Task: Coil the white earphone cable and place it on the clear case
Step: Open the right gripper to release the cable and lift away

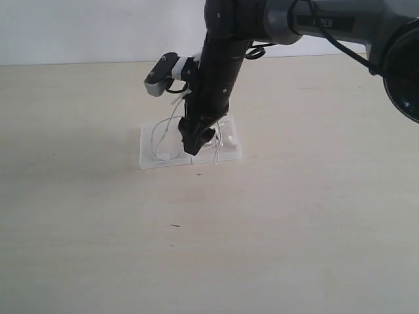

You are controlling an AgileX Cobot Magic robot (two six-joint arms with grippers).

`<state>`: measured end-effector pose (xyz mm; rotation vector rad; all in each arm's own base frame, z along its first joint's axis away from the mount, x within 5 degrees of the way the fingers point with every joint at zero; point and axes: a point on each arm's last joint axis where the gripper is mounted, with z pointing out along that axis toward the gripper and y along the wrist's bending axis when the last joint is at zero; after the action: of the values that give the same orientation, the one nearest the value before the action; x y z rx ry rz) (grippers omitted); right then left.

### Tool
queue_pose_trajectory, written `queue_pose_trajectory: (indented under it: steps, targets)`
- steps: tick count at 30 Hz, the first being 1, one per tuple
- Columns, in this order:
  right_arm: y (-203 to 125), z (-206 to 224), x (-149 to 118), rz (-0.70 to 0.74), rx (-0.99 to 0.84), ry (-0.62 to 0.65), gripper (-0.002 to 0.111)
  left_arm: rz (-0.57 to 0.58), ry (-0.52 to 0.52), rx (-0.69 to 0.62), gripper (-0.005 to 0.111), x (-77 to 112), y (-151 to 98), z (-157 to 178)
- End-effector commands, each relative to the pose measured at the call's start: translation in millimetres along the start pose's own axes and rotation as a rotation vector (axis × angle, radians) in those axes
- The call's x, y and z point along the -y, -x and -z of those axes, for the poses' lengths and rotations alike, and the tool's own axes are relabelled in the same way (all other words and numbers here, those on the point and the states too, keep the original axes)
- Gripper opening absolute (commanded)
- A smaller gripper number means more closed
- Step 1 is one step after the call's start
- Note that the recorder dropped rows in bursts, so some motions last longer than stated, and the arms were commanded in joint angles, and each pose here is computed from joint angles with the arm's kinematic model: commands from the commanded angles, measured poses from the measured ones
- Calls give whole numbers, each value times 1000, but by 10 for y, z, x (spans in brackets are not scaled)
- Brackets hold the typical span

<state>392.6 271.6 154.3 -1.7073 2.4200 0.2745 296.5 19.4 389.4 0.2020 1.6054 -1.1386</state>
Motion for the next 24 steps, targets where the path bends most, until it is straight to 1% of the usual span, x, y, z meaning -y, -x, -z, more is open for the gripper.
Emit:
queue_pose_trajectory:
  steps: [1, 6, 10, 14, 19, 24]
  targets:
    - [7, 152, -76, -30, -9, 48, 64, -3, -12, 8, 0, 39, 1, -6]
    - [9, 160, -160, -117, -14, 141, 64, -1, -15, 14, 0, 41, 6, -6]
    - [11, 33, -174, -209, -20, 190, 64, 9, -15, 13, 0, 41, 6, -6]
    - [-8, -99, -168, -271, -43, 212, 64, 11, -15, 13, 0, 41, 6, -6]
    - [26, -52, -182, -307, -2, 251, 64, 13, -15, 13, 0, 41, 6, -6]
    - [-4, 23, -48, -341, 34, 246, 64, 15, -15, 14, 0, 41, 6, -6]
